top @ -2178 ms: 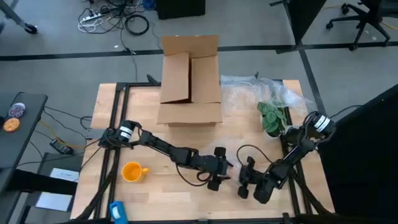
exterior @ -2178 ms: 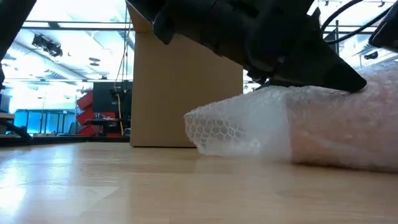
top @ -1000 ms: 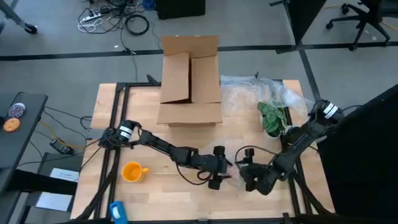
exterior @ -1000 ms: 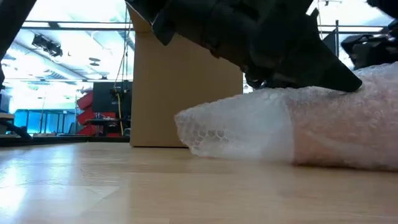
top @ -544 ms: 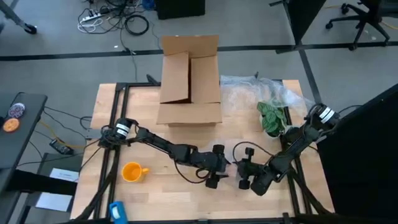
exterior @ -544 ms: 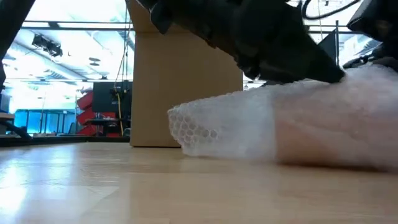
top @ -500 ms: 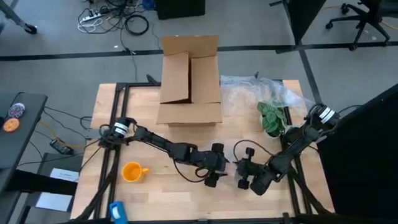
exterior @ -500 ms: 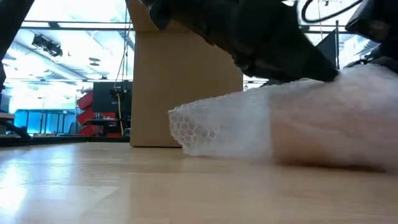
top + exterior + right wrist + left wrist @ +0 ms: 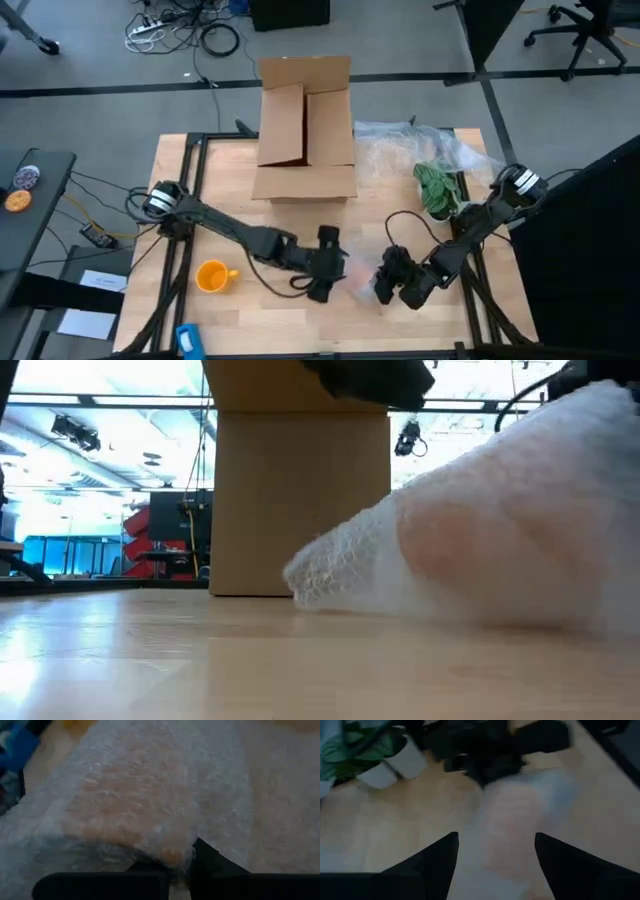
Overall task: Wrap mug
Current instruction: Wrap the orange cup with the bubble wrap
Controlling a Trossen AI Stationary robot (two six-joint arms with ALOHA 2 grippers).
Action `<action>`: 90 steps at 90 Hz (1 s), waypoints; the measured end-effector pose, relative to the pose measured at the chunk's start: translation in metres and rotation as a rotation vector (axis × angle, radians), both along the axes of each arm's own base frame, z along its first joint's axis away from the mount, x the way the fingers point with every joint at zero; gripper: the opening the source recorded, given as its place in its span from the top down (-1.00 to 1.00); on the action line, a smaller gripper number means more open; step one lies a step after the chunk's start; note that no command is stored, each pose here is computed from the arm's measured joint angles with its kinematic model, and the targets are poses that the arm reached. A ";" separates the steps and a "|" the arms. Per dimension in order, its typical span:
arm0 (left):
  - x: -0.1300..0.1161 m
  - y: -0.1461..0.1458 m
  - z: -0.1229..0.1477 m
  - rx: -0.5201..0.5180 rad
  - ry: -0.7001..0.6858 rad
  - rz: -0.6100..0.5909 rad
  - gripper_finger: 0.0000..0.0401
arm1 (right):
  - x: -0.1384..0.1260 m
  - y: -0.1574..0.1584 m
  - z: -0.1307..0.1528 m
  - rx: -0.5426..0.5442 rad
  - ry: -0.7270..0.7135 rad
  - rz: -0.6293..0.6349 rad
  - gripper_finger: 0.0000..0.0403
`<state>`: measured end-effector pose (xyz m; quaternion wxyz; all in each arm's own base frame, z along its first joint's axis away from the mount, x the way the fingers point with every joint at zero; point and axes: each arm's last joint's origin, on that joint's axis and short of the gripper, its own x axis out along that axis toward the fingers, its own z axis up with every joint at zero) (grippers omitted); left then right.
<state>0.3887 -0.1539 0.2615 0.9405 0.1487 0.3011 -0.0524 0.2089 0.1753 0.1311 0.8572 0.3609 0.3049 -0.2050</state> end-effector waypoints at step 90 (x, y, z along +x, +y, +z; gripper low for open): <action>0.048 0.005 -0.067 0.073 -0.071 -0.023 -0.23 | -0.022 -0.028 -0.025 0.524 -0.190 -0.212 0.16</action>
